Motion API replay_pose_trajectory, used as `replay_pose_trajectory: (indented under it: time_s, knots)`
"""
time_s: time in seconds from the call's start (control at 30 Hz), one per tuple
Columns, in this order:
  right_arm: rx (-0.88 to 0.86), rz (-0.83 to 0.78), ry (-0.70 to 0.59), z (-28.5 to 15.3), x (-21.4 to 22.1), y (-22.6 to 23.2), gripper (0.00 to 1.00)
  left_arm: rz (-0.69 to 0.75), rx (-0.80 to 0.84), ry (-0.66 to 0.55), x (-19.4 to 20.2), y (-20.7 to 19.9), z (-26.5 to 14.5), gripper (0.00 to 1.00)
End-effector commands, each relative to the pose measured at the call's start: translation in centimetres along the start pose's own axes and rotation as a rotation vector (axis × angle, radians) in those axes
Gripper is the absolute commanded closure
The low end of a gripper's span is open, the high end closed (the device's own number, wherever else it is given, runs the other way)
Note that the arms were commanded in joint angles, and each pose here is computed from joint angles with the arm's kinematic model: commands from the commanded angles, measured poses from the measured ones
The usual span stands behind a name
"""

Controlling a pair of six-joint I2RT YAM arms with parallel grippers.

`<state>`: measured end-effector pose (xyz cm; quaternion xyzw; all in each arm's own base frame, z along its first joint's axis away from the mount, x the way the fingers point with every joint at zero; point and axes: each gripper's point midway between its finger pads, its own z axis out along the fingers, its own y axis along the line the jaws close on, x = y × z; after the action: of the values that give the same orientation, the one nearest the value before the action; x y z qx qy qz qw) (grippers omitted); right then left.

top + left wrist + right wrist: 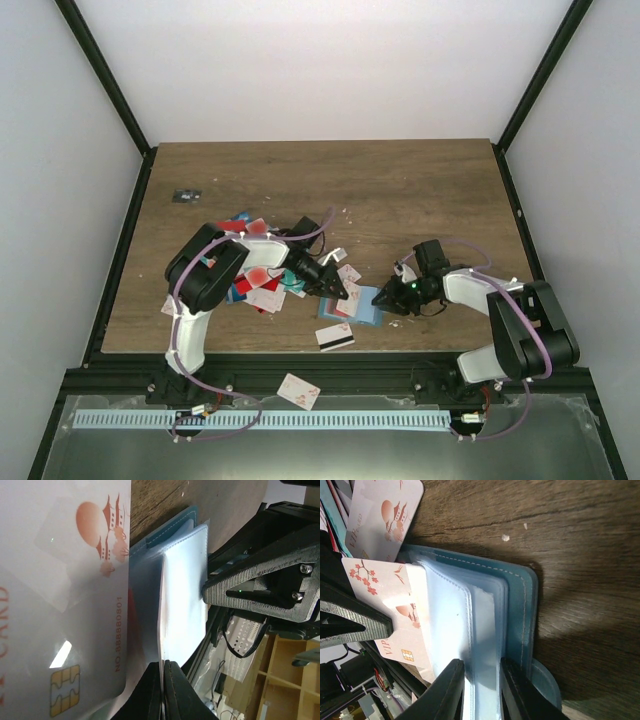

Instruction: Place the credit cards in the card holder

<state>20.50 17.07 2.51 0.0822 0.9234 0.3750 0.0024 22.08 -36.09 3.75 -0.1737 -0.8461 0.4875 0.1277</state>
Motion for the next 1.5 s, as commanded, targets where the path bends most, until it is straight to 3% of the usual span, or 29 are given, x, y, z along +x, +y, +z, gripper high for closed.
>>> replay_pose_trajectory:
  time_s: [0.0,0.9,1.47]
  knots:
    - [0.047,0.010,0.004,0.5,0.3,-1.6,0.77,0.008,0.010,-0.004,-0.6,-0.3,0.9,0.96]
    - [0.054,-0.017,0.022,0.8,0.4,-1.9,0.78,-0.042,-0.059,0.011,-0.3,1.3,3.8,0.96]
    - [0.031,-0.064,0.028,0.7,-0.5,-0.7,0.78,-0.055,-0.080,0.041,-0.4,0.7,5.1,0.86]
